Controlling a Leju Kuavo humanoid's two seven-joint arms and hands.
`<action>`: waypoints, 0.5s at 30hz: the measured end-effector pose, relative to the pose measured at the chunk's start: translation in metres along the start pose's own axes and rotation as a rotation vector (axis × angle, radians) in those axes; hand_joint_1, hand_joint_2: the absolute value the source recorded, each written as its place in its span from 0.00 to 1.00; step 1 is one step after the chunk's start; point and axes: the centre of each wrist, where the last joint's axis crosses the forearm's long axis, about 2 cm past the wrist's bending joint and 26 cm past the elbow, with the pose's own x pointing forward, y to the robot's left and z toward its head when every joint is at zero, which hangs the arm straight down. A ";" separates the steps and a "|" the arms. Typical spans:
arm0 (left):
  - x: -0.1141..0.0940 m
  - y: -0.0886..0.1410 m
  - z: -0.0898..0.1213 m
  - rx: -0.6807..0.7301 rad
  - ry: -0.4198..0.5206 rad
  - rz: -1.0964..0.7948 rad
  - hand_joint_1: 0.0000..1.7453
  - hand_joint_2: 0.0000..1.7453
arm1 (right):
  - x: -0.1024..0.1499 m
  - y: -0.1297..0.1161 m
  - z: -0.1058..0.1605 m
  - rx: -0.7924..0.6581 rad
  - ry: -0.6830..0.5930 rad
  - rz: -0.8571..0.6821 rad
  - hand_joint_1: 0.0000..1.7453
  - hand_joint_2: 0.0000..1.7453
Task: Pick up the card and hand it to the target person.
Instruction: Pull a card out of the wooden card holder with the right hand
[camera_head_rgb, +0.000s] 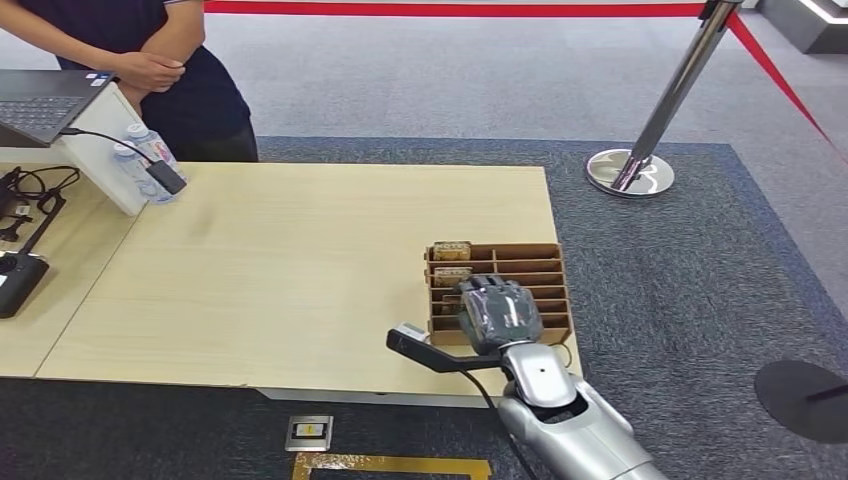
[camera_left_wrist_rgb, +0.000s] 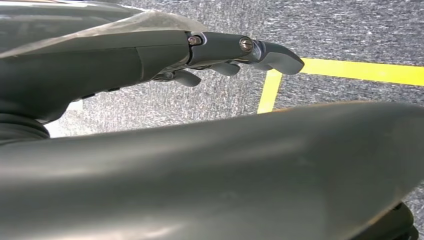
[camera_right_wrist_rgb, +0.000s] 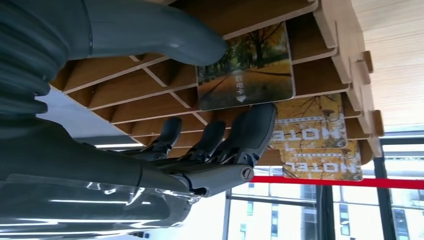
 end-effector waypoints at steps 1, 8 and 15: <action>0.000 0.000 0.000 0.000 0.000 0.000 0.00 0.00 | 0.000 0.000 0.000 -0.001 0.001 0.000 0.47 1.00; 0.000 0.000 0.000 0.000 -0.001 0.002 0.00 0.00 | -0.003 -0.001 -0.001 -0.004 0.010 0.000 0.63 1.00; 0.000 0.000 0.000 0.000 -0.006 0.003 0.00 0.00 | -0.003 -0.002 -0.002 -0.010 0.005 0.000 0.98 1.00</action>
